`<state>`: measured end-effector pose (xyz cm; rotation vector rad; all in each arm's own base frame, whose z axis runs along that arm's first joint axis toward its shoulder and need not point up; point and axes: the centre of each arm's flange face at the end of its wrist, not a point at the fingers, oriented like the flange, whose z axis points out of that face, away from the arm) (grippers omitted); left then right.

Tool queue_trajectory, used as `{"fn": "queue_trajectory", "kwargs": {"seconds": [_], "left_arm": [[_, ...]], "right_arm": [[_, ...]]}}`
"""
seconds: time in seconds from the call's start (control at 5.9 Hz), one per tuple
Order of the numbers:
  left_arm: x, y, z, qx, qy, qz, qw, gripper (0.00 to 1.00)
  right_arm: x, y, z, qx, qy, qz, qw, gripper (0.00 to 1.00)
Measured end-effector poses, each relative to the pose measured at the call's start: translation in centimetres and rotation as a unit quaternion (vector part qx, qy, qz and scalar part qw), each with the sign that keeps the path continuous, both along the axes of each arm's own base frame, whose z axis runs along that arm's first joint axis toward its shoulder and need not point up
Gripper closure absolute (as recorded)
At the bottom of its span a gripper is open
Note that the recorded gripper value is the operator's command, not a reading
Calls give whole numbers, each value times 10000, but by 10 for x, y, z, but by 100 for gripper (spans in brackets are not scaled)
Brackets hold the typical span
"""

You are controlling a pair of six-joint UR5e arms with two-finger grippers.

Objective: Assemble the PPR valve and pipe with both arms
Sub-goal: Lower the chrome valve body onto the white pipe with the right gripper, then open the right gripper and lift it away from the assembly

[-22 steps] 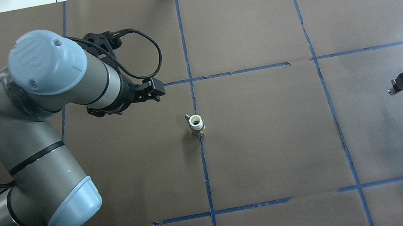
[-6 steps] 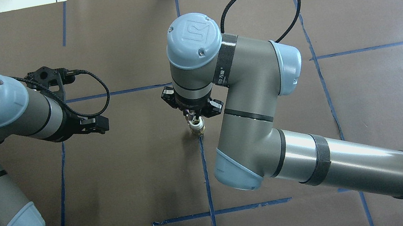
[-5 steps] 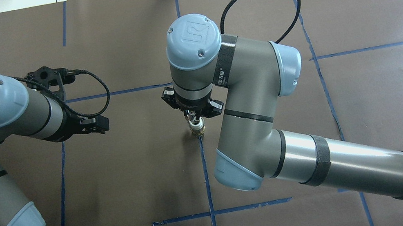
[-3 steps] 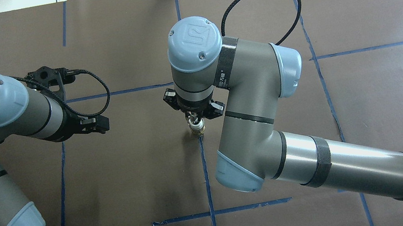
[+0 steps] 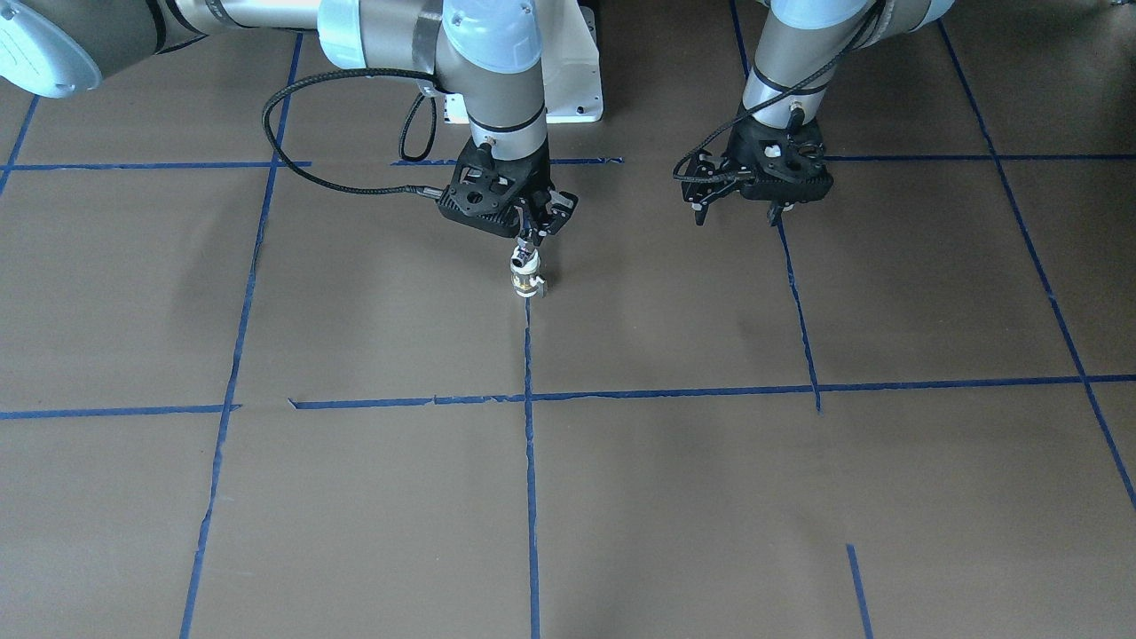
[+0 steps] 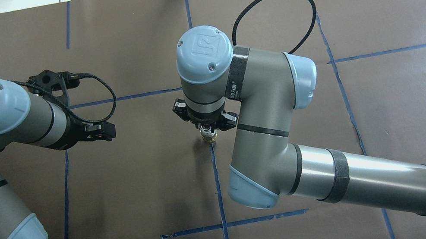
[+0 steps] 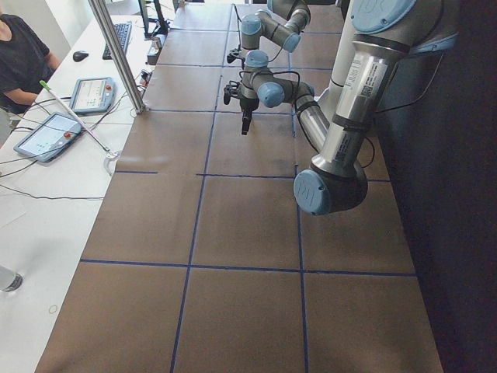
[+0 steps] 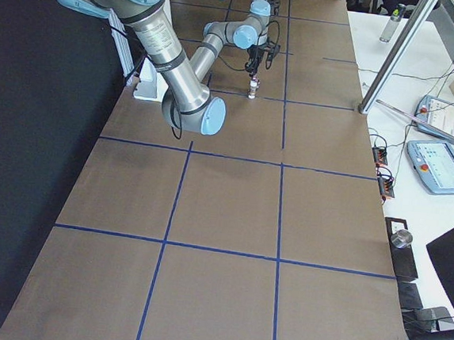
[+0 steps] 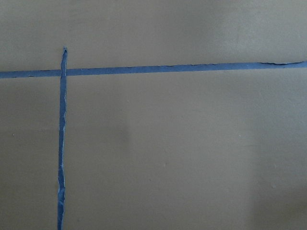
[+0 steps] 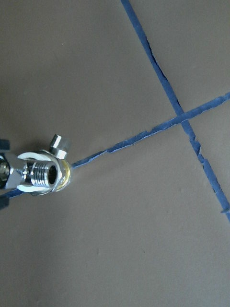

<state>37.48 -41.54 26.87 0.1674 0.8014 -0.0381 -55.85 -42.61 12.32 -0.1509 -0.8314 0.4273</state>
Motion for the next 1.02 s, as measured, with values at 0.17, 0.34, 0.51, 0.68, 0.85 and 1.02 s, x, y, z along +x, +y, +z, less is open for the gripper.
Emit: {"fn": "queue_trajectory", "kwargs": {"seconds": [0.17,0.34,0.51,0.68,0.85,1.02], "left_arm": [[0,0,0,-22,8,-23,10000,0],[0,0,0,-32,9,-33,10000,0],[-1,-1,0,-30,15,-45,10000,0],[-2,-1,0,-27,58,-19,10000,0],[-6,-3,1,-18,104,30,9999,0],[-14,-8,5,-8,108,114,9999,0]], "right_arm": [[0,1,-1,6,-6,-12,10000,0],[3,2,-5,28,-50,-17,10000,0],[17,3,-11,57,-116,11,9999,0],[51,3,-10,111,-208,78,9997,0],[96,3,8,228,-287,96,9993,0],[143,1,35,453,-284,10,9986,0]]}}
